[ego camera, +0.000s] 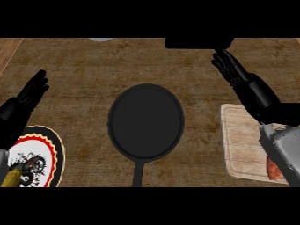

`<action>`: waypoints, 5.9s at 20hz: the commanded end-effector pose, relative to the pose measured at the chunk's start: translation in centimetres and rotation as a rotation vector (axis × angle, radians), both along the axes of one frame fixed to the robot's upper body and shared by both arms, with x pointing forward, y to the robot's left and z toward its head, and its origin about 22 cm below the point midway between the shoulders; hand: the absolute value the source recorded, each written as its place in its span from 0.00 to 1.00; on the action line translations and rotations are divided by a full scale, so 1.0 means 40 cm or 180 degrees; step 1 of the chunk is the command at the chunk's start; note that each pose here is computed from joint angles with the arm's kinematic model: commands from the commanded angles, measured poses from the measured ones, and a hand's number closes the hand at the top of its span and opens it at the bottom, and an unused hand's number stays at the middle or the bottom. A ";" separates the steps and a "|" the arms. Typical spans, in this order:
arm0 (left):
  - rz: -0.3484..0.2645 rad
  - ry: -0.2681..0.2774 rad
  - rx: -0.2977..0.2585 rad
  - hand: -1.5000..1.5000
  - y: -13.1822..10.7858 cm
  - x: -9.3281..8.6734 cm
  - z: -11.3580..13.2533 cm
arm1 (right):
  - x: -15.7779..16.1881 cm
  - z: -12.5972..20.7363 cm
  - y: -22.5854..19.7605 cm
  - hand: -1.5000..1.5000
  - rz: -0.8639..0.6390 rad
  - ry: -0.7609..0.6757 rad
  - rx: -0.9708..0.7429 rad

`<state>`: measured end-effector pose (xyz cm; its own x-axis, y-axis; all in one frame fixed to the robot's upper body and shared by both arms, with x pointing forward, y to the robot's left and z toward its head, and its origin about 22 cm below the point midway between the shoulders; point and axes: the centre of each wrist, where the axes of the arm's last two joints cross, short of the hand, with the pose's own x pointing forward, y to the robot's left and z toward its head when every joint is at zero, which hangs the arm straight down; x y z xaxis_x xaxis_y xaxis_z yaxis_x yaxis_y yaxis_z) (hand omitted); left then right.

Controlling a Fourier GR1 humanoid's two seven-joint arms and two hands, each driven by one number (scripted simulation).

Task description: Pick the sweet potato from the cutting board and place it in the pan

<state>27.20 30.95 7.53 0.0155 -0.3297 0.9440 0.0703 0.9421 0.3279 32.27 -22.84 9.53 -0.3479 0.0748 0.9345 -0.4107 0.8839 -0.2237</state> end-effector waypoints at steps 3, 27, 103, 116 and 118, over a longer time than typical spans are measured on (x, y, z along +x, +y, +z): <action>0.0398 -0.0037 -0.0401 0.50 -0.014 -0.005 -0.034 | -0.024 0.018 -0.208 1.00 -0.0430 -0.0108 0.0486; 0.0597 0.0006 -0.0885 0.50 -0.060 -0.005 -0.039 | -0.369 0.164 -0.675 0.00 -0.1509 0.0005 -0.2264; 0.0500 0.0067 -0.0966 0.50 -0.079 0.005 -0.060 | -0.137 -0.211 -0.237 1.00 -0.0365 0.0886 -0.4350; 0.0397 0.0028 -0.0905 0.50 -0.112 0.028 -0.023 | -0.154 -0.217 0.202 1.00 -0.0503 0.0817 -0.3839; 0.0346 0.0041 -0.0944 0.50 -0.120 0.029 -0.024 | -0.153 -0.208 0.244 1.00 -0.0576 0.0792 -0.3868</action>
